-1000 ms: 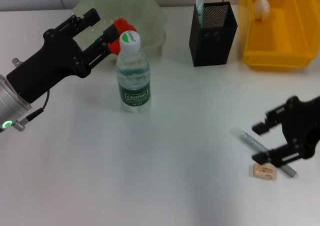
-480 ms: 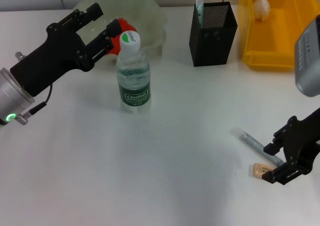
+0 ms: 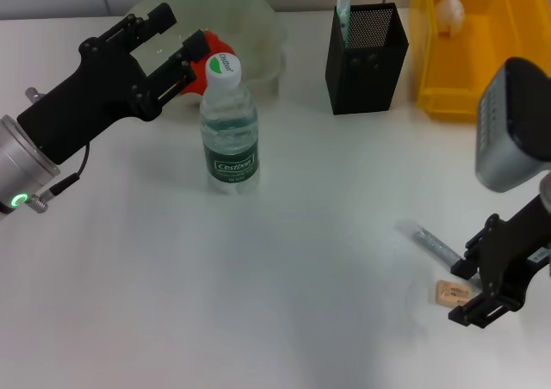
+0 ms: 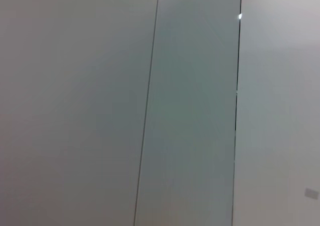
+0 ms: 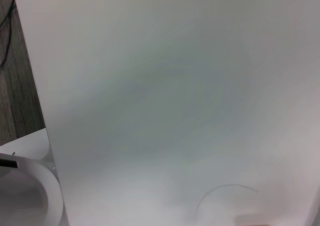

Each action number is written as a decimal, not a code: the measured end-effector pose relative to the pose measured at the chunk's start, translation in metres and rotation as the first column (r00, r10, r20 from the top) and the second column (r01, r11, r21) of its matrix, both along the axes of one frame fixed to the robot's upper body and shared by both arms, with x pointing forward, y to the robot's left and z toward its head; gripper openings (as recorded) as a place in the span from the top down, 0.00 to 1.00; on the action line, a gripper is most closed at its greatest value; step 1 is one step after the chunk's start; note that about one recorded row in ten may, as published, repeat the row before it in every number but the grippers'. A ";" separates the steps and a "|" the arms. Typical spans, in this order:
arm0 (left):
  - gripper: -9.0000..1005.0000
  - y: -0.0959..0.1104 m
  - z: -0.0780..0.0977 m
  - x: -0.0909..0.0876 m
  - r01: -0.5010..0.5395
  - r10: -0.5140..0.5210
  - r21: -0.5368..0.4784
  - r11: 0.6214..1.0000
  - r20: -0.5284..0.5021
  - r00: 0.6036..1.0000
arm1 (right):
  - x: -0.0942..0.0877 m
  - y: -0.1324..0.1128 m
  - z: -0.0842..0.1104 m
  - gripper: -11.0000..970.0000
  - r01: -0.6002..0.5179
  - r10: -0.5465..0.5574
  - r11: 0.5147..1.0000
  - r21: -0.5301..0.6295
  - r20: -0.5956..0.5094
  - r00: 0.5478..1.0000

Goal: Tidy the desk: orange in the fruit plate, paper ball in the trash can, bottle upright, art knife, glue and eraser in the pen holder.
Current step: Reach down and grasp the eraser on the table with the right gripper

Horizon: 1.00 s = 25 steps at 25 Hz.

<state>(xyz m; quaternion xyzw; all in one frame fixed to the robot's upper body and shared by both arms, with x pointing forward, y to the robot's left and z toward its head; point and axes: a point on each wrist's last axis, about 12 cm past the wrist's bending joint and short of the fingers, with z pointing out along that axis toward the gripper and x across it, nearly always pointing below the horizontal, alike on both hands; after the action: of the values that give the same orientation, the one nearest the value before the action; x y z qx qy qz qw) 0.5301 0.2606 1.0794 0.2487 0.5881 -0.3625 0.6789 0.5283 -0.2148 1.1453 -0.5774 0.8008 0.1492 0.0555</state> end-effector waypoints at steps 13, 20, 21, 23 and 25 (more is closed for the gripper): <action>0.41 0.000 -0.002 -0.002 -0.002 0.002 -0.004 1.000 -0.005 1.000 | 0.004 0.008 -0.006 0.37 -0.017 0.018 0.999 -0.040 0.018 1.000; 0.41 0.000 -0.002 -0.002 -0.002 0.002 -0.004 1.000 -0.005 1.000 | 0.004 0.013 -0.007 0.38 -0.044 0.045 0.997 -0.057 0.020 0.999; 0.41 0.000 -0.002 -0.002 -0.002 0.002 -0.004 1.000 -0.005 1.000 | 0.004 0.014 -0.008 0.38 -0.047 0.048 0.997 -0.059 0.020 0.999; 0.41 0.000 -0.002 -0.002 -0.002 0.002 -0.004 1.000 -0.005 1.000 | 0.004 0.016 -0.009 0.39 -0.053 0.054 0.997 -0.064 0.017 0.998; 0.41 0.001 -0.002 -0.002 -0.003 0.003 -0.005 1.000 -0.005 1.000 | 0.003 0.017 -0.011 0.39 -0.054 0.056 0.996 -0.070 0.014 0.998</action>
<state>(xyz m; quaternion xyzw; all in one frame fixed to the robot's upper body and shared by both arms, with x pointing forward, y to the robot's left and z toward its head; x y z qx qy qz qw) 0.5277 0.2612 1.0777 0.2453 0.5891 -0.3638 0.6786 0.5318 -0.1982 1.1347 -0.6020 0.7888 0.1182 0.0375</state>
